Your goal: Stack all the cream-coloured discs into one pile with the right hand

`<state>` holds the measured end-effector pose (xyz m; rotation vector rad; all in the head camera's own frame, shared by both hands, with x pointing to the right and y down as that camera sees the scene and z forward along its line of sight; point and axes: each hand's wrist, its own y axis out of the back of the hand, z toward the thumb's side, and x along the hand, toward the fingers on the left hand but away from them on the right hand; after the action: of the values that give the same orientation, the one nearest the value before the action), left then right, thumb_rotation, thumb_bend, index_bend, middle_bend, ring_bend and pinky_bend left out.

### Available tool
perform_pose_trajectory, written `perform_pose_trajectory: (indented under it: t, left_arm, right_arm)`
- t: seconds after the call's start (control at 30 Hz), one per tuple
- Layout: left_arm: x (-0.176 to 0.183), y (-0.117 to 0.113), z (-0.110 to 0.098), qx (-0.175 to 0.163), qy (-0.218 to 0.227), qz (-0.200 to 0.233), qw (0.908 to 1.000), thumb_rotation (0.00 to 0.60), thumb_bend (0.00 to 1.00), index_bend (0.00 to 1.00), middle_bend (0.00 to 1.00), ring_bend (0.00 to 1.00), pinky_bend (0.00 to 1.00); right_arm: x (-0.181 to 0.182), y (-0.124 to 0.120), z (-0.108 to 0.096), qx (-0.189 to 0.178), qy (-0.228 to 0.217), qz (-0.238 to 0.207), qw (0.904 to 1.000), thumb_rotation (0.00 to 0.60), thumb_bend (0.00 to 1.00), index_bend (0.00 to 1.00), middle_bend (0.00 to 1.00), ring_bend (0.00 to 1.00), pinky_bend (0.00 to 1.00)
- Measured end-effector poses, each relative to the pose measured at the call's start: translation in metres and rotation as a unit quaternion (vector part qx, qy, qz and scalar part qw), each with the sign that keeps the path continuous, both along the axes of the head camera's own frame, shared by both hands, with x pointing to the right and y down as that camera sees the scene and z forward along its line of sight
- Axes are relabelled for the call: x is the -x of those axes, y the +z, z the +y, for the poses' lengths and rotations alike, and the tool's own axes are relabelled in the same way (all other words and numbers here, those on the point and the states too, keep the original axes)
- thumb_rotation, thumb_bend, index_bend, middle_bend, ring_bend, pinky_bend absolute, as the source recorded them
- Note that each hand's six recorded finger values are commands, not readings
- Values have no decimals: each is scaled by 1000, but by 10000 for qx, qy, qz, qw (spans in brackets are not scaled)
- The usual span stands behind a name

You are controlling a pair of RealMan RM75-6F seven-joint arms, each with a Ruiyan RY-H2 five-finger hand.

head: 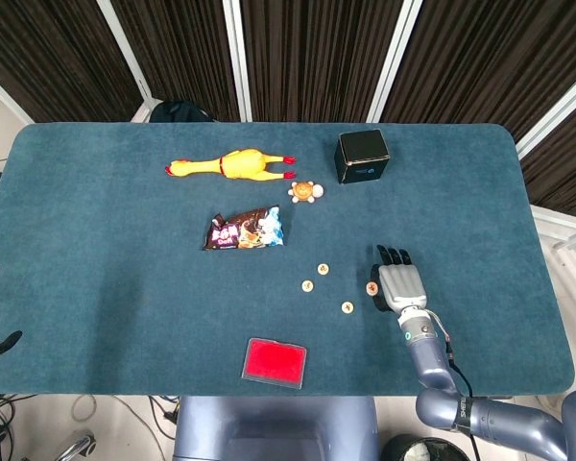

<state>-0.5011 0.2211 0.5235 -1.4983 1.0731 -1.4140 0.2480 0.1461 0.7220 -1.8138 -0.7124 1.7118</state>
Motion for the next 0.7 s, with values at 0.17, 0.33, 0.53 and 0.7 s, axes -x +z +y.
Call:
perform_pose_trajectory:
  t: [0.17, 0.33, 0.53, 0.7]
  left_arm:
    - [0, 0, 0, 1, 1, -5, 10000, 600, 98, 116, 0, 0, 29]
    - [1, 0, 0, 0, -14, -7, 10000, 600, 98, 117, 0, 0, 29]
    - [1, 0, 0, 9, -11, -12, 10000, 600, 98, 117, 0, 0, 28]
    - [1, 0, 0, 6, -31, -7, 10000, 600, 98, 117, 0, 0, 29]
  right_arm:
    - [-1, 0, 0, 11, 14, 21, 10000, 600, 408, 437, 0, 0, 0]
    - [-1, 0, -1, -14, 28, 20, 10000, 600, 408, 437, 0, 0, 0]
    - [0, -2, -1, -34, 24, 14, 10000, 600, 407, 437, 0, 0, 0]
    - [1, -6, 1, -22, 10, -20, 10000, 600, 408, 421, 0, 0, 0]
